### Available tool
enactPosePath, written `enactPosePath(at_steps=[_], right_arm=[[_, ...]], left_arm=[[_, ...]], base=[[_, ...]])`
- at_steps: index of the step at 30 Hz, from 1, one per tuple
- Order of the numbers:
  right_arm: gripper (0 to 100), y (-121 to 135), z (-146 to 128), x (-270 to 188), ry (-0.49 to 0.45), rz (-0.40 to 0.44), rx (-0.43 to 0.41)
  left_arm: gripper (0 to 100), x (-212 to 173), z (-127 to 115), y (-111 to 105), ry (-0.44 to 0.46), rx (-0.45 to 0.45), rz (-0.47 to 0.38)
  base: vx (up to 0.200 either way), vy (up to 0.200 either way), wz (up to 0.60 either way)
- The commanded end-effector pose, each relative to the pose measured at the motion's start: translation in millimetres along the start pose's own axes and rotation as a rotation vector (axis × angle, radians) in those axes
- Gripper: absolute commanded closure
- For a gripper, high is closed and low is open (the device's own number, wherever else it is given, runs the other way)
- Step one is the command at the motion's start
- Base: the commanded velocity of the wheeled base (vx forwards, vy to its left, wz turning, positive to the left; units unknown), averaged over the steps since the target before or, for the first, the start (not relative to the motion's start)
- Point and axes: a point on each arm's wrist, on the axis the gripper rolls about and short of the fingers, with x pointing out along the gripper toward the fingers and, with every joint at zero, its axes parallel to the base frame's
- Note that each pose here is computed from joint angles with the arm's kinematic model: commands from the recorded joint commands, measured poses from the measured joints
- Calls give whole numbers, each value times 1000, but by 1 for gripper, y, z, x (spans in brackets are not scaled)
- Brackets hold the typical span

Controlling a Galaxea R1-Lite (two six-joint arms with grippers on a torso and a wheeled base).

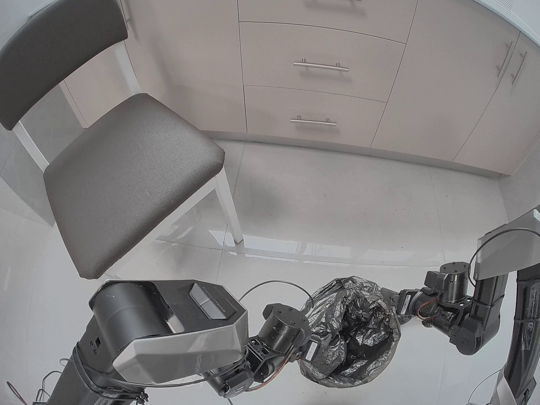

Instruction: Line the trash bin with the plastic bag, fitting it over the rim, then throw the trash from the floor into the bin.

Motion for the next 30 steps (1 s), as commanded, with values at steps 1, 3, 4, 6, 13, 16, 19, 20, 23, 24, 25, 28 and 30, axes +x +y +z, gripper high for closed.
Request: enactPosePath(at_steps=[1, 3, 4, 6, 13, 16, 19, 20, 23, 24, 25, 28, 30], right_arm=[[0, 0, -2, 3, -3, 1, 18], [0, 0, -2, 3, -5, 0, 18], [0, 0, -2, 3, -5, 0, 18], [0, 0, -2, 3, -5, -2, 20], [0, -1, -2, 3, -3, -4, 36], [0, -1, -2, 3, -4, -2, 45], [0, -1, -2, 3, -4, -2, 45], [0, -1, -2, 3, -3, -1, 45], [0, -2, -2, 3, -4, -3, 47], [0, -2, -2, 4, -4, -4, 48], [0, -2, -1, 3, -5, -2, 48], [0, -3, -1, 0, -2, -3, 53], [0, -3, -2, -4, 8, -8, 62]], left_arm=[[0, 13, 0, 4, 5, 16, 16], [0, 17, 3, 3, 32, 26, 22], [0, 19, 4, 2, 40, 29, 26], [0, 24, 10, 0, 77, 45, 43], [0, 39, 34, -3, 262, 132, 142], [0, 44, 40, -4, 335, 148, 162], [0, 48, 45, -6, 338, 139, 166], [0, 50, 46, -5, 330, 115, 169], [0, 51, 45, -6, 322, 75, 176], [0, 50, 47, -6, 313, 57, 177], [0, 49, 48, -7, 300, 30, 177], [0, 41, 57, -11, 271, -50, 179], [0, 26, 68, -12, 255, -96, 168]], base=[[0, 0, 0], [0, 0, 0], [0, 0, 0], [0, 0, 0], [0, 0, 0], [0, 0, 0], [0, 0, 0], [0, 0, 0], [0, 0, 0], [0, 0, 0], [0, 0, 0], [0, 0, 0], [0, 0, 0]])
